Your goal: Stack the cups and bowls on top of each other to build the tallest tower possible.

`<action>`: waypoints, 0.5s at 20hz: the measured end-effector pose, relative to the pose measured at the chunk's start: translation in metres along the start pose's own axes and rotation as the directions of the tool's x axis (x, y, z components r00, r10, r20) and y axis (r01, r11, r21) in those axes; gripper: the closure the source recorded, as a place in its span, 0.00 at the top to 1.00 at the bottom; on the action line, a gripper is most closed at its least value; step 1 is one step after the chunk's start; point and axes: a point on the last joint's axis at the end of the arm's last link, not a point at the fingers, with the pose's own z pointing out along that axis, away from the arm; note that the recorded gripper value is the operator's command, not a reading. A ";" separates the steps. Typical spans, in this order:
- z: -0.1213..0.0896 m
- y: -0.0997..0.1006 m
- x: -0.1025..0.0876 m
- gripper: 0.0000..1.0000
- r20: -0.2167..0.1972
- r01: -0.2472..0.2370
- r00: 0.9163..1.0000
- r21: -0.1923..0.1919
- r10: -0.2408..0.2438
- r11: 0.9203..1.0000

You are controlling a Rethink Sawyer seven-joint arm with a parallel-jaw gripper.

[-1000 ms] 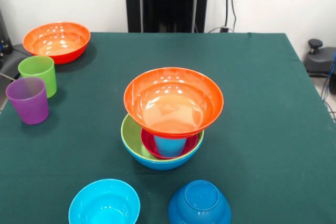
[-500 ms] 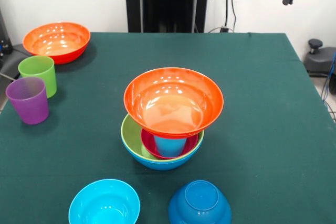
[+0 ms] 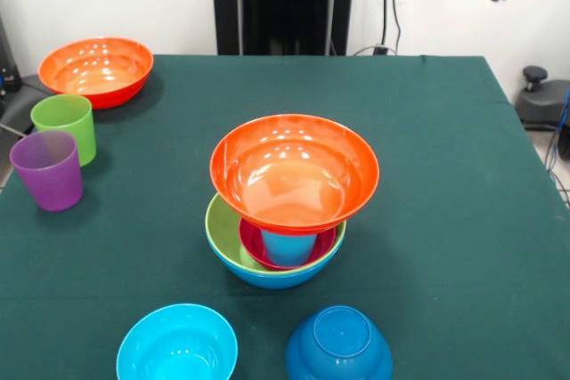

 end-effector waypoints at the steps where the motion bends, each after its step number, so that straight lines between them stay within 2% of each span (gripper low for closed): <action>1: -0.002 -0.005 0.004 1.00 -0.015 -0.010 1.000 -0.008 0.010 1.000; 3: -0.005 -0.012 0.009 1.00 -0.033 -0.023 0.999 -0.016 0.023 1.000; 4: -0.008 -0.024 0.015 1.00 -0.056 -0.042 0.998 -0.028 0.041 0.999; 7: -0.010 -0.039 0.020 1.00 -0.072 -0.061 0.996 -0.039 0.058 0.997; 10: -0.008 -0.062 0.027 1.00 -0.083 -0.085 0.993 -0.057 0.080 0.995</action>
